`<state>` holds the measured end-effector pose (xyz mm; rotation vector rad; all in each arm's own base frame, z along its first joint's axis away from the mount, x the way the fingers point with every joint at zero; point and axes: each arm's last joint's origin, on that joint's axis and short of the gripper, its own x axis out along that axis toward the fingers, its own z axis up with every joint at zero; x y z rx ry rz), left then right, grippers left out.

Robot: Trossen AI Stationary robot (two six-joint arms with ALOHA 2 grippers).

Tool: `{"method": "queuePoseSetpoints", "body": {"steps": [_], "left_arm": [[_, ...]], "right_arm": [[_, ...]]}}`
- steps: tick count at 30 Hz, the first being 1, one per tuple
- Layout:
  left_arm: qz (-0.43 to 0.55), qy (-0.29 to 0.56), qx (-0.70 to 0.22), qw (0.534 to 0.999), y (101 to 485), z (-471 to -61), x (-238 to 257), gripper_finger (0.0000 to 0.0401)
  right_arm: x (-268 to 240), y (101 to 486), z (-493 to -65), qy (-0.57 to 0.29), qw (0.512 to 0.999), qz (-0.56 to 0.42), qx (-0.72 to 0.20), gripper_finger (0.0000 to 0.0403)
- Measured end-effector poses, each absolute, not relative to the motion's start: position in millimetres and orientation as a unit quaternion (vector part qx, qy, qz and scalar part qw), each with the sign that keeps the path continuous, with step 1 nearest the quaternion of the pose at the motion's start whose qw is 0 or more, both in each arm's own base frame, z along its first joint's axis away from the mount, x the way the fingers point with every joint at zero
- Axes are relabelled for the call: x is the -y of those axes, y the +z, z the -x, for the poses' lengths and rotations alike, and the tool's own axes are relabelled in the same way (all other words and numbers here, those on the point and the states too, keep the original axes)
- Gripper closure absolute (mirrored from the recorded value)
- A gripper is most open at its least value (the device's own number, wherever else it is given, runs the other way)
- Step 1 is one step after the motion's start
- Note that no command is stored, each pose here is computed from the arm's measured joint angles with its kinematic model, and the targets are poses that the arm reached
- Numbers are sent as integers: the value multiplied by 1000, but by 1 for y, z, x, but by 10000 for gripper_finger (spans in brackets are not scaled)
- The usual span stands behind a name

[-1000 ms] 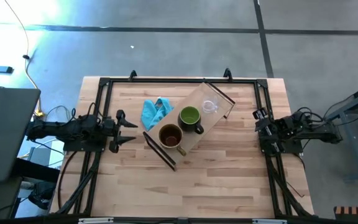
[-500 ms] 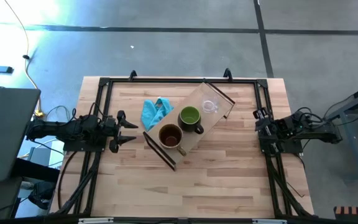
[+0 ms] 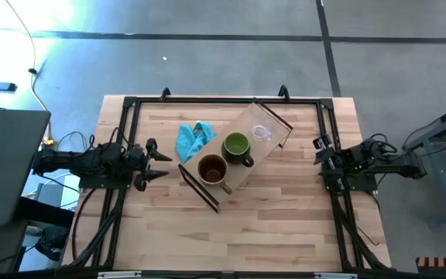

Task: Stack small to large cups/mugs on shelf
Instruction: Return to Home Position

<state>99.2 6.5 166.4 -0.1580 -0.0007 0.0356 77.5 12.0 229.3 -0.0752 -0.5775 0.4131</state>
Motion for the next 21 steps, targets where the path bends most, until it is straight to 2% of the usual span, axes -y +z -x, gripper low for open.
{"method": "queuePoseSetpoints", "body": {"steps": [6,15,21], "left_arm": [[79,-32,3,996,168,-99,-4,164],[2,-30,5,1000,167,-99,-4,164],[2,-30,5,1000,167,-99,-4,164]], "right_arm": [[-12,229,-77,202,937,37,283,272],[-12,226,-79,190,938,88,277,272],[-14,211,-86,229,955,43,183,272]]}}
